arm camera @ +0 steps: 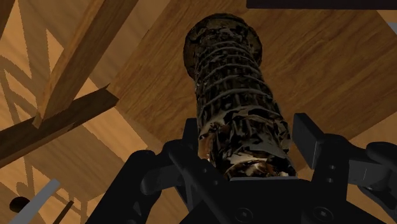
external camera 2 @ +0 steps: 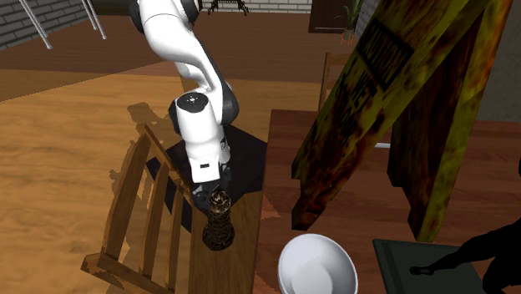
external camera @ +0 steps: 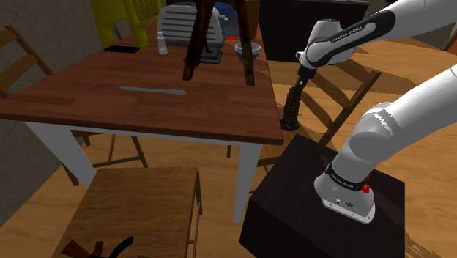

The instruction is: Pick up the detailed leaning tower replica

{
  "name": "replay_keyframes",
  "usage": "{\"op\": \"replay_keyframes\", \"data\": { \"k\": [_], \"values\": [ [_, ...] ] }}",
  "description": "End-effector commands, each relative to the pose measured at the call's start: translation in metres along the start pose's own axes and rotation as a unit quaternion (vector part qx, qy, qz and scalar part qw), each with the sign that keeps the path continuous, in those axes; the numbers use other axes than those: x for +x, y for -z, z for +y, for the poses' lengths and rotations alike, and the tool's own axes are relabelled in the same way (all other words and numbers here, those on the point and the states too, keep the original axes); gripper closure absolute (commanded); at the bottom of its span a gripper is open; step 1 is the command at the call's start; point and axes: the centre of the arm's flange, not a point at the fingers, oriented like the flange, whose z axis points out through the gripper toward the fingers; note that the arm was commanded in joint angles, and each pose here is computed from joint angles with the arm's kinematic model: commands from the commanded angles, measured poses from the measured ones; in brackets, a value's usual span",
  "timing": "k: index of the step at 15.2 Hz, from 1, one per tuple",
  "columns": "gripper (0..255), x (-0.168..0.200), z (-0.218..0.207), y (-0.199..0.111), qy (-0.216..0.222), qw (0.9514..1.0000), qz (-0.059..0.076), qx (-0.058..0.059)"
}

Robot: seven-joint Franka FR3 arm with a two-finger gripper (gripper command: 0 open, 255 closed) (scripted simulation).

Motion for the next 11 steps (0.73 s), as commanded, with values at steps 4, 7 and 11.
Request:
{"op": "replay_keyframes", "data": {
  "k": [4,7,11],
  "values": [
    [255,0.002,0.001,0.026,0.000,1.0000,0.000,0.000],
    [255,0.003,0.002,0.042,0.000,1.0000,0.000,0.000],
    [255,0.004,0.003,0.054,0.000,1.0000,0.000,0.000]
  ]
}}
